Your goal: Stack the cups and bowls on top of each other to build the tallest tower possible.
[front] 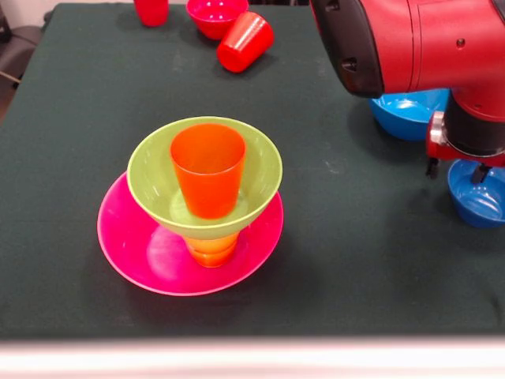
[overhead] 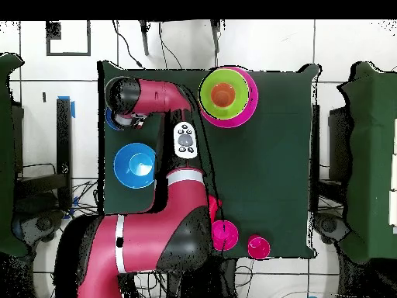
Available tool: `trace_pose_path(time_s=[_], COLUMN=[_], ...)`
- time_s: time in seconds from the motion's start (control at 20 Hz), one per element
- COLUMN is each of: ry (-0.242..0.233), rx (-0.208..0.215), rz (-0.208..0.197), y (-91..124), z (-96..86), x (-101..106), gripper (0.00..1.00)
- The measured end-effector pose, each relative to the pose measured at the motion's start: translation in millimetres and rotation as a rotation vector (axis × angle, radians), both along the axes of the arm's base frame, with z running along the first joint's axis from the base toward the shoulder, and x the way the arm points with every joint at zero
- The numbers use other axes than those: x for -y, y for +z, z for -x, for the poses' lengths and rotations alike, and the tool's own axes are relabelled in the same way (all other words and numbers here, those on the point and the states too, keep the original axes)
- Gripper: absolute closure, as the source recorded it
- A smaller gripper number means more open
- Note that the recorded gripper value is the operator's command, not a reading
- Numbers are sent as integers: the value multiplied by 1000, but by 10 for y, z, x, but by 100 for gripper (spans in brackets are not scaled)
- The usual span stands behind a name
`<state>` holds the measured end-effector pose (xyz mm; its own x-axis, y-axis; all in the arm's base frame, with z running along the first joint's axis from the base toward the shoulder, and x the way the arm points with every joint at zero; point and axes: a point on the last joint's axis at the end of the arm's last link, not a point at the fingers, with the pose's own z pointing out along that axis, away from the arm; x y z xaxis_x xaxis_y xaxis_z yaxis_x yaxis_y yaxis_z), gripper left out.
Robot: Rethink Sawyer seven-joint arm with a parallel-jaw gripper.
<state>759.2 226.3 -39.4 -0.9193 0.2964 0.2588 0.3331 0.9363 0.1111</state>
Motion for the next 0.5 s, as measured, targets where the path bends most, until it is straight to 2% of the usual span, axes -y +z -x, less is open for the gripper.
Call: trace_pose_path(time_s=[0.25, 0.3, 0.45, 0.5], ry=[10, 25, 27, 32], rx=[5, -1, 2, 15], rz=[-5, 2, -1, 1], y=[-123, -182, -165, -105], z=[59, 116, 109, 69], x=[-105, -166, -199, -227], gripper=[0, 100, 100, 100])
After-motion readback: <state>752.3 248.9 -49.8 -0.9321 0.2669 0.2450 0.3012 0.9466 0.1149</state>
